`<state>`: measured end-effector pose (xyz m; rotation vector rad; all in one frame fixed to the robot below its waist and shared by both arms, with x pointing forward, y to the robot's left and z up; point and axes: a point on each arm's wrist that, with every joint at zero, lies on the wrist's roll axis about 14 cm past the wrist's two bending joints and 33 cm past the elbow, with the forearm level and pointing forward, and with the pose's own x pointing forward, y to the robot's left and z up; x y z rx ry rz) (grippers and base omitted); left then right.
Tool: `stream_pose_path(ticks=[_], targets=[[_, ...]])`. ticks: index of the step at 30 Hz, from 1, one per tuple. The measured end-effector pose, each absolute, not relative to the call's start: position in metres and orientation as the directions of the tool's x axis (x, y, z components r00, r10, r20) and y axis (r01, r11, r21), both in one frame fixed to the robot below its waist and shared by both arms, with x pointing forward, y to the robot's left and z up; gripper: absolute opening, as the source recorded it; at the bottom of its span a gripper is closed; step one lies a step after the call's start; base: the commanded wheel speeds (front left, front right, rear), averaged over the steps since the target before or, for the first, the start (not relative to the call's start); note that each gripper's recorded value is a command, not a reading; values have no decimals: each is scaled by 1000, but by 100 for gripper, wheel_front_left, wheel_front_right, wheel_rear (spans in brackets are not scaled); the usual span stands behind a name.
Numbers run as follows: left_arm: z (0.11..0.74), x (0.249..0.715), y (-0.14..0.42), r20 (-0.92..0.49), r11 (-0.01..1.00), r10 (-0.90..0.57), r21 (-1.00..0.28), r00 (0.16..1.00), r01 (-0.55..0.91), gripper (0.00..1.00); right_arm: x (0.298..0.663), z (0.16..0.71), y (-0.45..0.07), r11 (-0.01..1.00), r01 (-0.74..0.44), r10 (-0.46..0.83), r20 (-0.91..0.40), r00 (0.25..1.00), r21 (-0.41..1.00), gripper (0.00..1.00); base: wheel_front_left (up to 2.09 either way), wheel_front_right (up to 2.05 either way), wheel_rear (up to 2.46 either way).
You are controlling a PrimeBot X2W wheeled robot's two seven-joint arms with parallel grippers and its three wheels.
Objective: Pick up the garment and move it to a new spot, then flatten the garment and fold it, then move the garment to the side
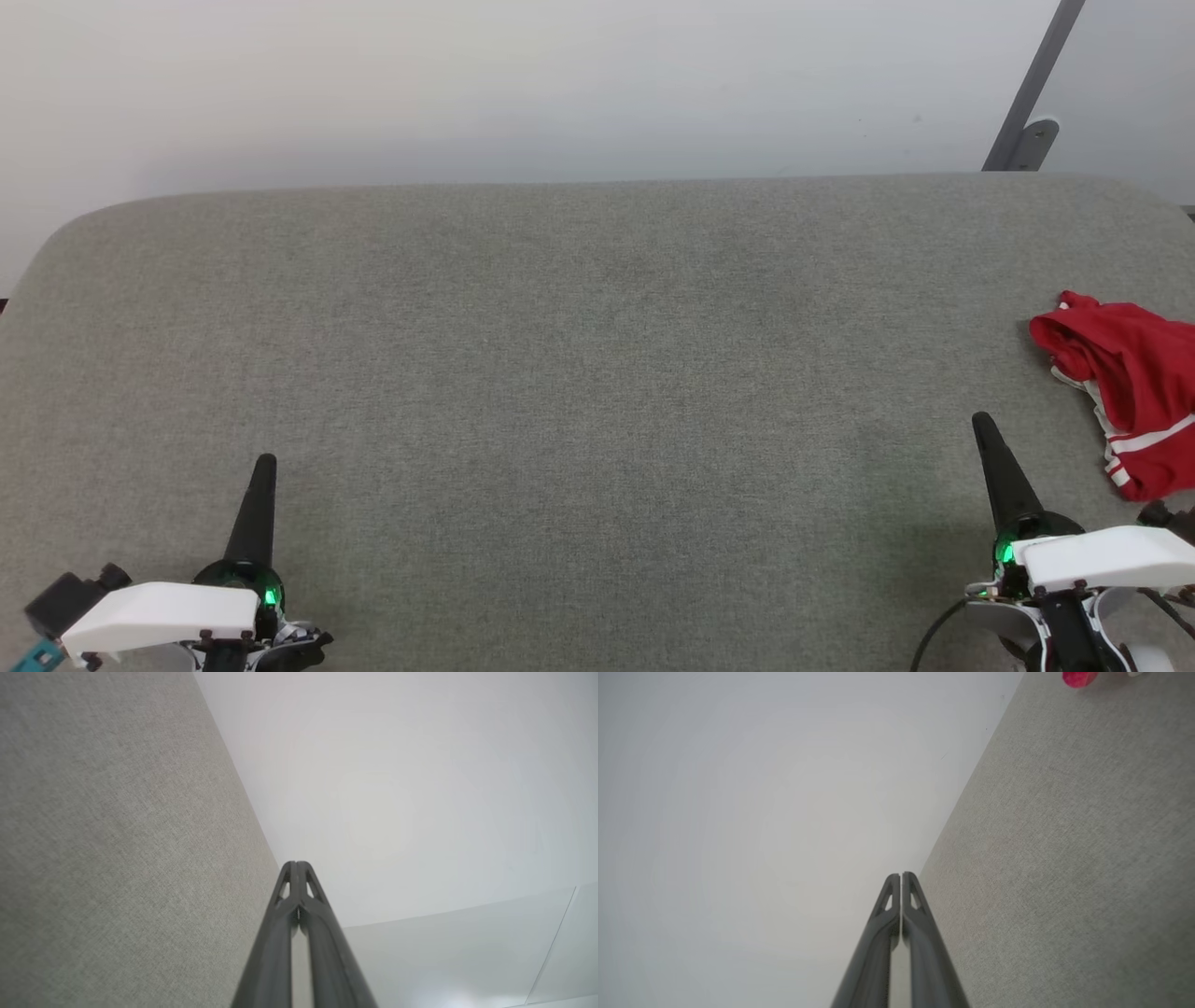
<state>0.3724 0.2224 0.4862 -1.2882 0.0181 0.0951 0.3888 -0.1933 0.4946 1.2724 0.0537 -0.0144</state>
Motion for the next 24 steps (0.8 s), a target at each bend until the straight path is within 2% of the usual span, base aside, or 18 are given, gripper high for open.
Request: stream_pose_path(ticks=[24], targets=[[496,382,209,-36,104,23,-994,999,-38,0,389,500,-197,118,26,12,-27,1000,993,0,0,0,0]])
